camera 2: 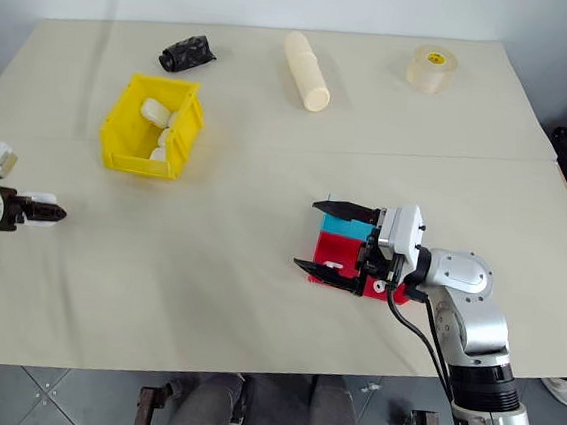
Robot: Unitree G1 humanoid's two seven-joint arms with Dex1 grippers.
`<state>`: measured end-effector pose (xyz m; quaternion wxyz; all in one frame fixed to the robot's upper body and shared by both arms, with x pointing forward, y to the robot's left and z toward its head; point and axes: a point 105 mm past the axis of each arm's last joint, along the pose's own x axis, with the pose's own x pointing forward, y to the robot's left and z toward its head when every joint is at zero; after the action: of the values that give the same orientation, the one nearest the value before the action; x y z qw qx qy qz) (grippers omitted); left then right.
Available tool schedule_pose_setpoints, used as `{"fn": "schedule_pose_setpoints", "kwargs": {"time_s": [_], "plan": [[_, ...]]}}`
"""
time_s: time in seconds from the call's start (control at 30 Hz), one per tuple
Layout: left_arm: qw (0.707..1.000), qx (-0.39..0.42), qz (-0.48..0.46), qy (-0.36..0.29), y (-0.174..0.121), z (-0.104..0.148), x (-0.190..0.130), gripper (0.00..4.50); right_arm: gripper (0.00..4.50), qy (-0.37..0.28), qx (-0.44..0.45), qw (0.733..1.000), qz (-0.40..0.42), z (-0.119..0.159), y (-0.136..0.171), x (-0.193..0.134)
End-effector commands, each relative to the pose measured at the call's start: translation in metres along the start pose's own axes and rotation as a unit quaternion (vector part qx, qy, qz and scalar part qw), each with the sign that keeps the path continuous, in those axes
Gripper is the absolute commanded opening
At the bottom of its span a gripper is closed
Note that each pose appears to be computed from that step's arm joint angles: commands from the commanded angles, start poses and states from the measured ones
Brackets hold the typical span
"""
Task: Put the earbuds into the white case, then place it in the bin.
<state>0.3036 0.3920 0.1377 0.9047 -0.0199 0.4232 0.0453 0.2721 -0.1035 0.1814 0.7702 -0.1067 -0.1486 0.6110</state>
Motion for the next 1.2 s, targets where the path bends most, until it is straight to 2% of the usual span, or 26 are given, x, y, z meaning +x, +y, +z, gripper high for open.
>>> {"fn": "schedule_pose_setpoints", "kwargs": {"time_s": [0.03,0.23,0.77,1.07,1.2], "plan": [[1.000,-0.007,0.010,-0.002,0.006,-0.004,-0.015,4.47,4.50,-0.014,-0.015,1.000,0.007,0.008,0.002,0.003],[1.000,-0.015,0.000,-0.001,0.000,-0.012,-0.013,4.47,4.50,-0.017,-0.013,1.000,0.011,0.007,0.001,0.005],[0.999,0.005,-0.008,-0.040,-0.014,0.023,0.003,4.47,4.50,-0.019,-0.017,1.000,0.011,0.008,0.001,0.006],[1.000,0.015,-0.001,-0.027,-0.010,0.021,0.006,4.47,4.50,-0.017,-0.020,1.000,0.003,0.008,0.001,0.004],[0.998,0.052,-0.008,-0.025,-0.009,0.021,0.006,4.47,4.50,-0.017,-0.020,1.000,0.002,0.007,0.000,0.004]]}}
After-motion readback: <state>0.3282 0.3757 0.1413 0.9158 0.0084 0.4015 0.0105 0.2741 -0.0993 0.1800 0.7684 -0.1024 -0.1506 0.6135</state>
